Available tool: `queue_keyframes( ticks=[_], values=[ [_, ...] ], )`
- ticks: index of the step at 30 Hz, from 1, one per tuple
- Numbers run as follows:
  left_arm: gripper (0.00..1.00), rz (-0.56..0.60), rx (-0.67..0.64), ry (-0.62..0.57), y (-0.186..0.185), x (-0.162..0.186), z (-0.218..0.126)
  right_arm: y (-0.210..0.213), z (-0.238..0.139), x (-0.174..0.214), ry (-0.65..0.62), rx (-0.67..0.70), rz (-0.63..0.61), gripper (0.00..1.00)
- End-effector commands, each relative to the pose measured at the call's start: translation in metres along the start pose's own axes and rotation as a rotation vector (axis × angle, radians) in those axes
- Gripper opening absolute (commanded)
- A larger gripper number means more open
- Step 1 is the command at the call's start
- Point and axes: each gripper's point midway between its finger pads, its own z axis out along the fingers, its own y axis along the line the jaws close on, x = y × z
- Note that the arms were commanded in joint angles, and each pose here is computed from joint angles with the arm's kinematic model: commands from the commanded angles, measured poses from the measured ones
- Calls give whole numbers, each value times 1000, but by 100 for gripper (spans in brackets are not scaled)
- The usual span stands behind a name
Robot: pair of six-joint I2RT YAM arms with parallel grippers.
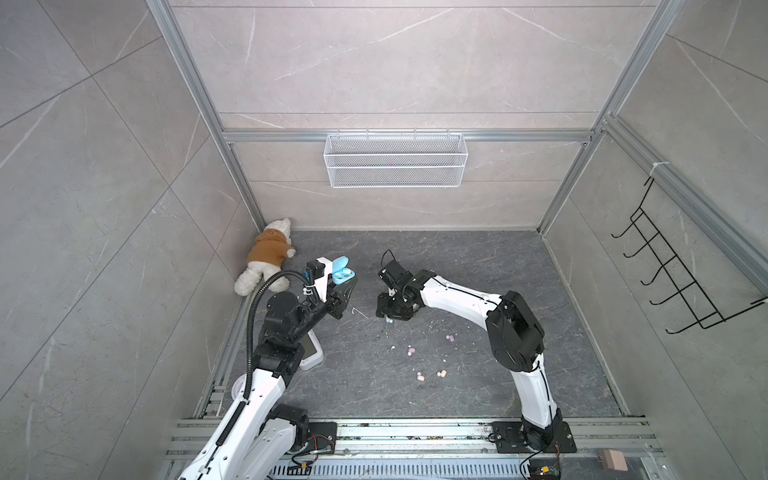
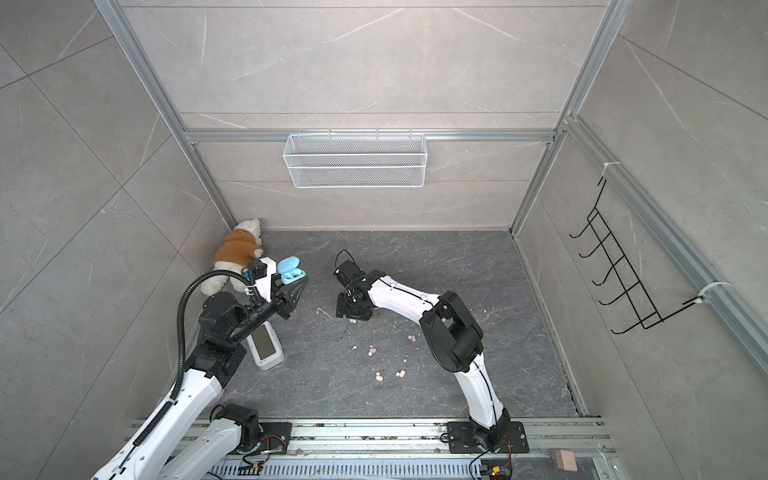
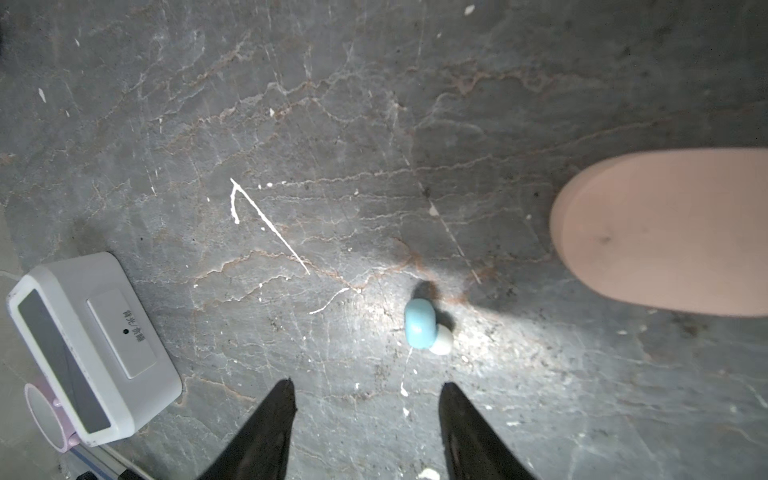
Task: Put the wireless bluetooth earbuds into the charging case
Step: 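Lower the right gripper and close it on the teal earbud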
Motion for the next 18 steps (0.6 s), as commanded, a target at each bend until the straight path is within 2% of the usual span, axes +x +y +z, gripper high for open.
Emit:
queue_keyframes(
  ticks=[1, 4, 7, 13, 16, 18],
  values=[
    [15, 7, 18, -64, -4, -24, -2, -13, 6, -1, 35, 106, -89, 56],
    [15, -4, 39, -66, -7, -25, -1, -15, 10, 0, 96, 144, -142, 51],
    [15, -9, 53, -65, -9, -24, -1, -16, 16, 3, 130, 159, -145, 48],
    [15, -14, 58, -70, -10, -23, -1, -19, 22, -1, 123, 186, -139, 42],
    [15, -11, 62, -69, -11, -23, -2, -21, 28, 0, 139, 196, -142, 34],
    [15, -7, 59, -71, -11, -24, -3, -23, 30, 0, 144, 199, -148, 33]
  ],
)
